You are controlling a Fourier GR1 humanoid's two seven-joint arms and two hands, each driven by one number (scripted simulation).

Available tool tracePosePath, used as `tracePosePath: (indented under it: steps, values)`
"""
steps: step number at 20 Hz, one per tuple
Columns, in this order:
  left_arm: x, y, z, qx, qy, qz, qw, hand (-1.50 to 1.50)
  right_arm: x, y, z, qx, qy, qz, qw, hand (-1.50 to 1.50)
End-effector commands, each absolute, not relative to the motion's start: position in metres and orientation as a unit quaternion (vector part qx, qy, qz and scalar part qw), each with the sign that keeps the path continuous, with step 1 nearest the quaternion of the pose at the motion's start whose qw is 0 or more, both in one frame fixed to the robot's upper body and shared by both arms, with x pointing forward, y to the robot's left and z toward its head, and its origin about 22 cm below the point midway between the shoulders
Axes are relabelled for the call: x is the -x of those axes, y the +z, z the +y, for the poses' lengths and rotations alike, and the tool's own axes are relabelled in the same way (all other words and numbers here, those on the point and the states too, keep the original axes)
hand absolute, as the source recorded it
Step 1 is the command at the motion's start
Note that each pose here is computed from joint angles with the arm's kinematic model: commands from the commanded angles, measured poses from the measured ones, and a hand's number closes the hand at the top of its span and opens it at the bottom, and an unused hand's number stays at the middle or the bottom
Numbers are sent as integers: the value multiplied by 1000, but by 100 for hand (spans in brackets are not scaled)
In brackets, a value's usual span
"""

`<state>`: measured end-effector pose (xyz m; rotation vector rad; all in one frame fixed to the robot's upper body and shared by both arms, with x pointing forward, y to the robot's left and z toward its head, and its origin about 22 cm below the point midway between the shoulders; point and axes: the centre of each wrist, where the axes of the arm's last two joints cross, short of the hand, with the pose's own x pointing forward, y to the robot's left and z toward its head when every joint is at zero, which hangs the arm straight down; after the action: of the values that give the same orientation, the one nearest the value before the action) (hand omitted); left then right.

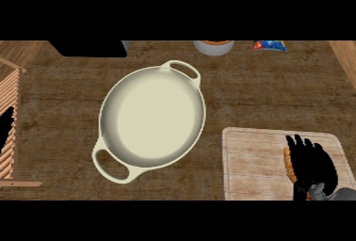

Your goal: Pick the croissant from the cutting board and place it in the pot

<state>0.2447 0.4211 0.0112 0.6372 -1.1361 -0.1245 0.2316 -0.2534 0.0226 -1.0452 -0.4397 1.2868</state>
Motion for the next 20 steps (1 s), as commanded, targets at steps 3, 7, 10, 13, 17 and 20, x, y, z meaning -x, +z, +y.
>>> tracePosePath:
  steps: [3, 7, 10, 13, 17, 20]
  values:
    - [-267, 8, 346, -198, -66, -632, 746, 0, -230, 9, -260, 448, 600, -170, 641, 150]
    - [-264, 11, 350, -192, -66, -634, 746, 0, -235, 11, -249, 448, 604, -201, 628, 150]
    - [-269, 13, 355, -203, -67, -630, 746, 0, -231, 6, -250, 449, 614, -198, 618, 150]
    - [-271, 13, 359, -197, -78, -627, 749, 0, -229, 17, -148, 383, 603, -289, 638, 150]
    - [-285, 23, 365, -207, -96, -614, 756, 0, -212, 42, -60, 293, 582, -406, 641, 150]
    - [-295, 23, 355, -193, -102, -622, 752, 0, -206, 52, -13, 271, 574, -426, 644, 150]
